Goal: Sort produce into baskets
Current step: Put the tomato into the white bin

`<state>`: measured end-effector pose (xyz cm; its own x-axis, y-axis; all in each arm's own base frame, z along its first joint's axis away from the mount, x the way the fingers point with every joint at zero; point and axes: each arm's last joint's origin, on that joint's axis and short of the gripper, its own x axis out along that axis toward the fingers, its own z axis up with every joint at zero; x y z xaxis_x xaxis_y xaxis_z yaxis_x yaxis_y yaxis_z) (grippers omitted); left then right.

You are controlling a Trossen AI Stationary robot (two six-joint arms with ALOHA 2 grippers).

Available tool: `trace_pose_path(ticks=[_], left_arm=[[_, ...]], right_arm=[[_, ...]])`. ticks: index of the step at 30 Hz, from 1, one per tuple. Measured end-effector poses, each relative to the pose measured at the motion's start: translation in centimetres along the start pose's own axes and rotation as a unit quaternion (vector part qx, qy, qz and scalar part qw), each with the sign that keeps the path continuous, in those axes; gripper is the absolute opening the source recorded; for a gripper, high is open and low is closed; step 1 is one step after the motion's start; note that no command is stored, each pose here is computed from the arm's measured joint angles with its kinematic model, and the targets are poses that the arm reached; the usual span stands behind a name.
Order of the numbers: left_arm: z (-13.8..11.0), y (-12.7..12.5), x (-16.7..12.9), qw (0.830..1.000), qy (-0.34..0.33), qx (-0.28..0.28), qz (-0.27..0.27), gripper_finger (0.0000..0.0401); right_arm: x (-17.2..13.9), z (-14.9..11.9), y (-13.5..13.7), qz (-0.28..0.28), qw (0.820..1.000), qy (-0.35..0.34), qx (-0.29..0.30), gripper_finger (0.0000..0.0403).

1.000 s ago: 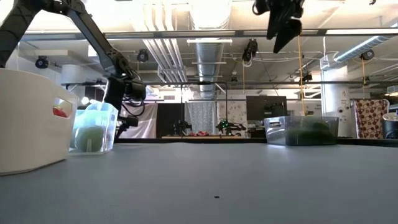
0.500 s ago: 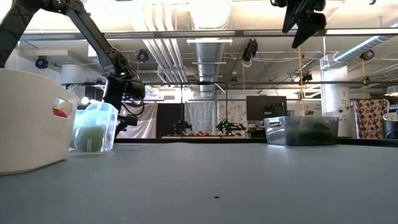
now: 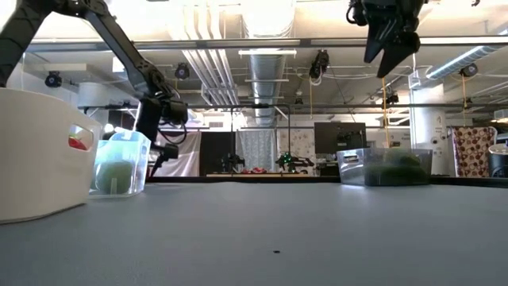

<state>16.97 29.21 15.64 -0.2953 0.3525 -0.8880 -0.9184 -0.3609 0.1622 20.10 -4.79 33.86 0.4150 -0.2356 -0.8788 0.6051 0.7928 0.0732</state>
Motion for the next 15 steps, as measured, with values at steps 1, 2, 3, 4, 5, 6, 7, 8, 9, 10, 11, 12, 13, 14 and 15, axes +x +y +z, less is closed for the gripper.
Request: trace_pose_path(ticks=[1, 2, 3, 4, 5, 6, 7, 8, 9, 10, 11, 12, 13, 14, 15], left_arm=[[0.0, 0.0, 0.1, 1.000, 0.001, 0.000, 0.001, 0.0354], [0.0, -0.1, 0.2, 1.000, 0.000, -0.001, -0.002, 0.0344], [0.0, -0.3, 0.3, 1.000, 0.001, 0.002, -0.007, 0.0329], [-0.1, -0.3, 0.5, 1.000, 0.003, 0.006, -0.009, 0.0312], [-0.1, -0.4, 0.6, 1.000, 0.005, 0.008, -0.010, 0.0294], [-0.2, -0.4, 0.7, 1.000, 0.006, 0.008, -0.010, 0.0277], [-0.3, -0.5, 0.6, 1.000, 0.006, 0.009, -0.011, 0.0269], [-0.4, -0.6, 0.5, 1.000, 0.006, 0.013, -0.013, 0.0269], [-0.6, -0.8, 0.2, 1.000, 0.004, 0.025, -0.019, 0.0269], [-0.8, -1.0, -0.2, 0.999, 0.002, 0.044, -0.031, 0.0269], [-1.1, -1.4, -1.0, 0.996, -0.002, 0.070, -0.047, 0.0269], [-1.5, -1.5, -2.0, 0.993, -0.010, 0.100, -0.059, 0.0269], [-1.9, -1.7, -3.3, 0.989, -0.018, 0.127, -0.074, 0.0269], [-2.4, -1.7, -4.8, 0.984, -0.029, 0.150, -0.090, 0.0269], [-3.1, -1.8, -6.3, 0.979, -0.037, 0.170, -0.107, 0.0269]], right_arm=[[0.1, 0.1, 0.0, -0.002, 1.000, -0.002, -0.003, 0.0393], [0.1, 0.1, 0.1, -0.001, 1.000, -0.007, -0.008, 0.0393], [0.1, 0.2, 0.1, 0.001, 1.000, -0.012, -0.010, 0.0393], [0.1, 0.3, 0.1, 0.003, 1.000, -0.016, -0.012, 0.0393], [0.1, 0.4, 0.2, 0.004, 1.000, -0.019, -0.015, 0.0393], [0.1, 0.5, 0.2, 0.005, 1.000, -0.023, -0.019, 0.0393], [0.1, 0.5, 0.2, 0.006, 0.999, -0.026, -0.023, 0.0393], [0.1, 0.5, 0.2, 0.006, 0.999, -0.026, -0.028, 0.0393], [0.0, 0.6, 0.2, 0.006, 0.999, -0.027, -0.032, 0.0393], [-0.1, 0.6, 0.2, 0.007, 0.999, -0.030, -0.034, 0.0393], [-0.3, 0.7, 0.2, 0.008, 0.999, -0.032, -0.036, 0.0393], [-0.4, 0.8, 0.2, 0.007, 0.999, -0.036, -0.040, 0.0393], [-0.5, 0.9, 0.2, 0.006, 0.998, -0.039, -0.044, 0.0393], [-0.7, 1.1, 0.3, 0.006, 0.998, -0.043, -0.052, 0.0393], [-0.7, 1.2, 0.3, 0.008, 0.997, -0.049, -0.058, 0.0393]])
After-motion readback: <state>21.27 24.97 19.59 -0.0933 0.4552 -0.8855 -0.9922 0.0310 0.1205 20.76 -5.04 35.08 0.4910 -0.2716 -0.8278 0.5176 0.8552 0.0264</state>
